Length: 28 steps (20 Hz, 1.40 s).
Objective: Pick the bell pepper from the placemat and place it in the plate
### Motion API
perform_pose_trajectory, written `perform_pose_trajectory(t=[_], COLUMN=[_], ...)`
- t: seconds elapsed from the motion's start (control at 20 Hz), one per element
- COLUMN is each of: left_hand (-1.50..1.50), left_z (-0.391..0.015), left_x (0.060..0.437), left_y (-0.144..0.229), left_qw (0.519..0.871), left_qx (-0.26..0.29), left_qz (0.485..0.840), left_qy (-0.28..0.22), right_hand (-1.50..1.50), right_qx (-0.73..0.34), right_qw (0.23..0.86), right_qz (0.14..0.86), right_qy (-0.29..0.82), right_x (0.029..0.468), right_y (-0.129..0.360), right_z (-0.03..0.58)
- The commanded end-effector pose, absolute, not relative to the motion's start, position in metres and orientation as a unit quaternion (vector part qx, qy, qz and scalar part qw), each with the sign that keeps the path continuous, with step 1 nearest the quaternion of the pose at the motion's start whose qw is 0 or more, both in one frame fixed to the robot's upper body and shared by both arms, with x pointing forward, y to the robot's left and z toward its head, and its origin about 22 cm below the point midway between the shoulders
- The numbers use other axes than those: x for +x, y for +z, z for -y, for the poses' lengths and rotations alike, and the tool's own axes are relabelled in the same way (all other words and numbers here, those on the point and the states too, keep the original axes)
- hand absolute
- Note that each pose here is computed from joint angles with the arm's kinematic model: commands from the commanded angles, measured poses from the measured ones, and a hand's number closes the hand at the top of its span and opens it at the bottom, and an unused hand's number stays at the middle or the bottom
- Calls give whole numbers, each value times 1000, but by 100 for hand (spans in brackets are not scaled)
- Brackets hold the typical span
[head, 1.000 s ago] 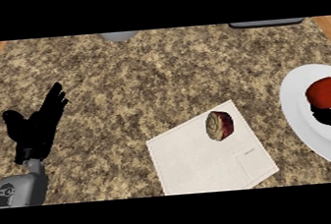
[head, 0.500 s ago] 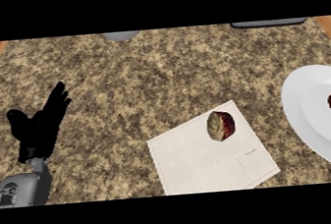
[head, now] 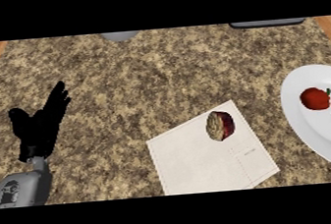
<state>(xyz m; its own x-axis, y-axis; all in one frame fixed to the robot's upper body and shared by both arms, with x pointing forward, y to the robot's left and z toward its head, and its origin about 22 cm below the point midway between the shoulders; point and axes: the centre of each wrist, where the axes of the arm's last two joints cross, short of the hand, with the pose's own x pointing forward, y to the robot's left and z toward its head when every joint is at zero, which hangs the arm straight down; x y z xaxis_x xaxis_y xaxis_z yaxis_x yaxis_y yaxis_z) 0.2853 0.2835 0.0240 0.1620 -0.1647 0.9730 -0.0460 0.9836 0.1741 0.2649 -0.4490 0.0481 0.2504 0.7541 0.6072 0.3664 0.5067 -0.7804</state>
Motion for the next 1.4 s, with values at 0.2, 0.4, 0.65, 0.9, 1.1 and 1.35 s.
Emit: perform_pose_trajectory(t=[0.2, 0.4, 0.65, 0.9, 1.1, 1.35], left_hand=[0, 0, 0, 0, 0, 0], left_z=[-280, -293, -288, -287, -285, -285], left_x=[285, 277, 282, 287, 279, 292], left_y=[15, 24, 17, 15, 10, 25], left_qw=[761, 758, 765, 757, 758, 761], left_qx=[86, 88, 80, 81, 87, 72], left_qz=[643, 646, 638, 648, 646, 644], left_qy=[-27, -34, -28, -37, -35, -36], right_hand=[-150, -150, -150, -150, -150, -150], right_qx=[-359, -316, -218, -221, -231, -236], right_qw=[533, 581, 643, 629, 616, 624], right_qz=[762, 750, 733, 744, 752, 744], right_qy=[80, 6, -31, -39, -37, -33], right_x=[264, 250, 232, 225, 187, 192], right_y=[77, 104, 95, 101, 85, 82], right_z=[425, 437, 462, 500, 512, 530])
